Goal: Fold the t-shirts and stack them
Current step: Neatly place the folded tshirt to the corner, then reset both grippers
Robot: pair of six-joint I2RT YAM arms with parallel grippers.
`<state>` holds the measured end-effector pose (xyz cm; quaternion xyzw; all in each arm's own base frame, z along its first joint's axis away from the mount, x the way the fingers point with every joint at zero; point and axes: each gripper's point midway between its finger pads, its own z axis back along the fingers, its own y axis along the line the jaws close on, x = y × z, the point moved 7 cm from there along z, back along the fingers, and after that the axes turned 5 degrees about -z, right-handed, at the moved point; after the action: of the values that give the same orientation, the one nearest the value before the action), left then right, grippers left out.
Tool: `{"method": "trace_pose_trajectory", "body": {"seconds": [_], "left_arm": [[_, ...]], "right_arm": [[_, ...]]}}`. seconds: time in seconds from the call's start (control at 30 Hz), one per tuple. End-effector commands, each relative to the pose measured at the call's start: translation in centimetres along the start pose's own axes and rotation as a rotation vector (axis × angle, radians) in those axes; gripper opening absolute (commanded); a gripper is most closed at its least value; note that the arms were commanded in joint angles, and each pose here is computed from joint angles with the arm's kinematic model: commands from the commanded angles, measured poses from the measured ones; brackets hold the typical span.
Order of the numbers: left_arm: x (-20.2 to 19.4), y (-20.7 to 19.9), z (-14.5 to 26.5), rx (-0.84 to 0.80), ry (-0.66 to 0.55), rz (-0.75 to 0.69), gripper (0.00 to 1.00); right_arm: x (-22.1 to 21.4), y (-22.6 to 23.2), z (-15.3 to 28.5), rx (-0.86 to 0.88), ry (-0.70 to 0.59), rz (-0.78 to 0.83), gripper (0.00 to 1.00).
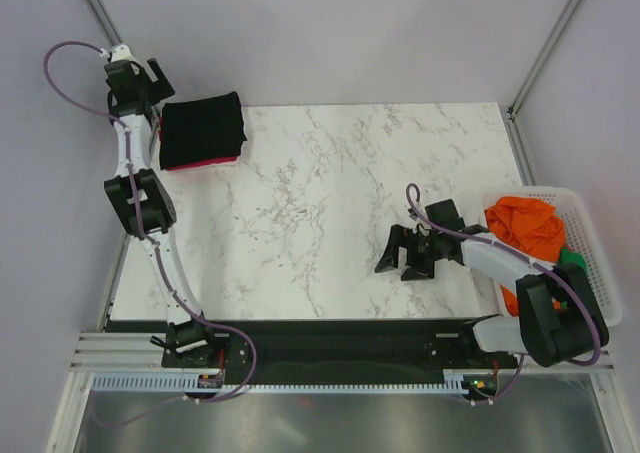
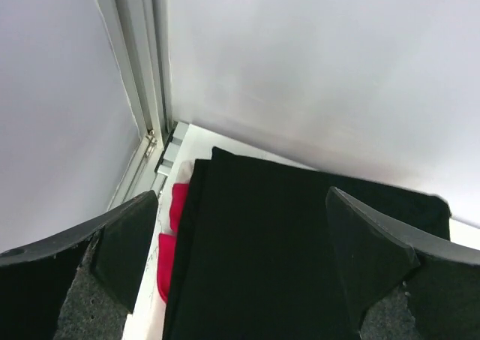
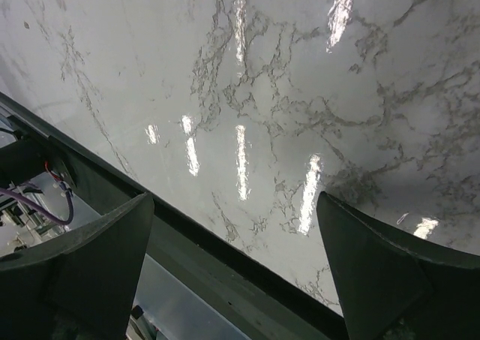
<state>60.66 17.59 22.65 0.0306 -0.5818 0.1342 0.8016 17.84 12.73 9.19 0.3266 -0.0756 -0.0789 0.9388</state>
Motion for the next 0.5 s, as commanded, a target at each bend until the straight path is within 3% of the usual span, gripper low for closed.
{"method": "trace_pose_trajectory", "body": {"seconds": [0.0, 0.17, 0.23, 0.27, 0.33, 0.37, 0.4, 0.47], "left_arm": [[6.0, -1.9, 2.9, -0.056, -0.156, 0.075, 1.0], [10.3, -6.5, 8.4, -0.131, -0.212, 0.083, 1.0], [9.7, -9.0, 10.2, -0.146, -0.173, 0.088, 1.0], [11.5, -10.0, 13.0, -0.164, -0.205, 0.086, 1.0], [8.8, -12.5, 14.5, -0.207, -0.118, 0.099, 1.0], [10.2, -13.4, 17.9, -0.245, -0.148, 0.106, 1.0], [7.4, -15.0, 18.6, -0.311, -0.062, 0.124, 1.0], [6.4, -16.4, 21.8, -0.397, -0.026, 0.128, 1.0]], "right_arm": [[-0.3, -0.3, -0.5, -0.028, -0.026, 0.016, 0.98], [-1.3, 1.8, 0.5, -0.003, -0.067, 0.059, 0.98], [-1.3, 2.7, 1.3, -0.002, -0.108, 0.084, 0.98], [-1.5, 3.3, 1.7, -0.005, -0.106, 0.099, 0.98], [-1.9, 4.1, 2.6, -0.006, -0.118, 0.12, 0.98], [-1.6, 4.6, 3.2, 0.002, -0.136, 0.131, 0.98], [-1.8, 5.1, 3.8, 0.016, -0.151, 0.146, 0.98], [-2.1, 5.4, 4.7, 0.014, -0.157, 0.159, 0.98]]}}
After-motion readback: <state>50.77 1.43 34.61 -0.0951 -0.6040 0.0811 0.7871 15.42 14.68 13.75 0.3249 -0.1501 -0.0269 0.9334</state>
